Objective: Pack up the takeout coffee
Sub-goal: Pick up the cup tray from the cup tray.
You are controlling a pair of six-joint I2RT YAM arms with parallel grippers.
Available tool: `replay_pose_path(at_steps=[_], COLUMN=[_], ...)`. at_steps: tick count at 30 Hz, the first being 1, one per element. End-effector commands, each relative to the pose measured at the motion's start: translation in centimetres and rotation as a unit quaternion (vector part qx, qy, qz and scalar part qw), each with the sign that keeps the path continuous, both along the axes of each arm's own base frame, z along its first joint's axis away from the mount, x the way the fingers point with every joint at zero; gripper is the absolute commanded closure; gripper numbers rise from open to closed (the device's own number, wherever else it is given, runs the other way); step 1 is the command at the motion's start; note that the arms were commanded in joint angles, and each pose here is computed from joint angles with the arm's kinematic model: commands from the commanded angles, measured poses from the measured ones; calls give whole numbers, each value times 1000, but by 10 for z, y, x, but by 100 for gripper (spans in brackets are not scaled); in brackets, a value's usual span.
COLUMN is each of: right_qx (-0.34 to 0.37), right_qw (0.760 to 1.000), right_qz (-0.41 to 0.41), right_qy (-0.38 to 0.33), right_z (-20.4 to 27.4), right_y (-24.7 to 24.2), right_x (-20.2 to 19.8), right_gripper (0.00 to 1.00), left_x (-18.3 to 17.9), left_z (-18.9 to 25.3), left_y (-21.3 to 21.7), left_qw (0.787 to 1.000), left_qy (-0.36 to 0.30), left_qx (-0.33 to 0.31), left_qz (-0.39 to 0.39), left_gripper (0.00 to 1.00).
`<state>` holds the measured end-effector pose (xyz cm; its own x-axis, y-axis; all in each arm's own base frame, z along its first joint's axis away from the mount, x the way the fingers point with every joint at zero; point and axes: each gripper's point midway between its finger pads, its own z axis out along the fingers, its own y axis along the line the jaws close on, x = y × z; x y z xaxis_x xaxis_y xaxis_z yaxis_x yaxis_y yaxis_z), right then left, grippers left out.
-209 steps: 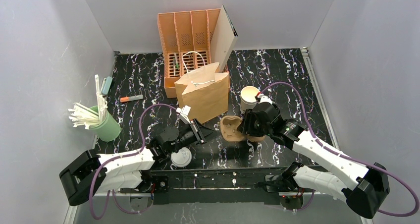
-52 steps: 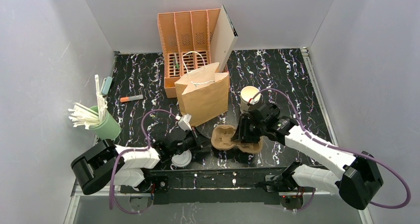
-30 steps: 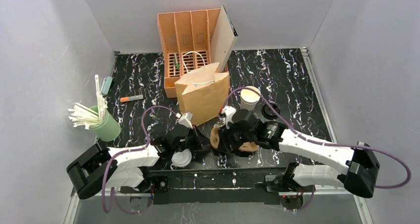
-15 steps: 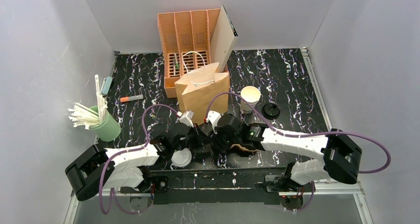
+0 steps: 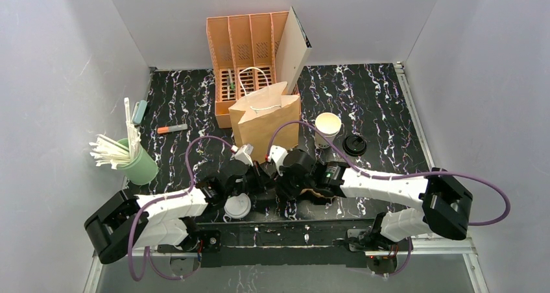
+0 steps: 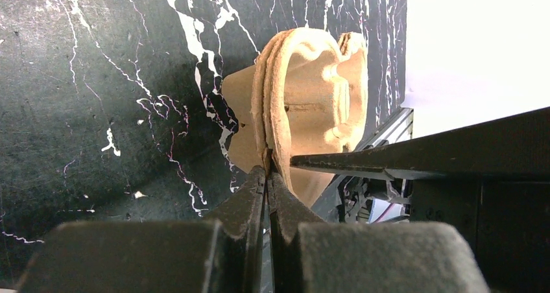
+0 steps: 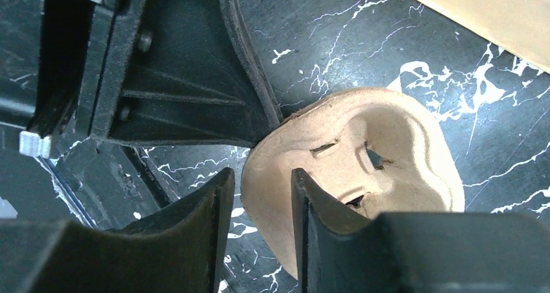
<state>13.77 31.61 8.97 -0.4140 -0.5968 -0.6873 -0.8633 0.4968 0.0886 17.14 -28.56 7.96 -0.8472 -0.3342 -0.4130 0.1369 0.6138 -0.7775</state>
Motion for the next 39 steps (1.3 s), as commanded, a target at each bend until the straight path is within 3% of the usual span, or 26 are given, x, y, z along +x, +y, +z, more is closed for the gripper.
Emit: replay_pose_path(at_steps=[1,4,9,18,26,36,39], right_qx=[18,20,42,145,141,137,151], right_qw=[1000,1000,999,985,984,988,987], right_qz=[5,-1,-18,-64,-92,-70,-57], right_qy=[-16,-18,-30,-63,-61,-32,-24], right_z=[10,13,33,85,88,79,81], right_y=[14,15,12,-2,-9,4,11], right_x=[6,8,10,13,17,9,5], right_gripper=[59,75,85,86,90,88,88], left_x=[6,6,7,7,7,11,12], left_z=[21,20,15,-26,-42,-26,-20], left_y=[-4,-2,1,16,20,16,11], left_qw=[1000,1000,1000,999,998,998,999], left_qy=[-19,-19,-20,-3,4,-10,-9], left_qx=[-17,-12,0,46,66,65,51], left_qz=[0,2,5,22,21,15,15], left_gripper=[100,100,100,100,100,100,92])
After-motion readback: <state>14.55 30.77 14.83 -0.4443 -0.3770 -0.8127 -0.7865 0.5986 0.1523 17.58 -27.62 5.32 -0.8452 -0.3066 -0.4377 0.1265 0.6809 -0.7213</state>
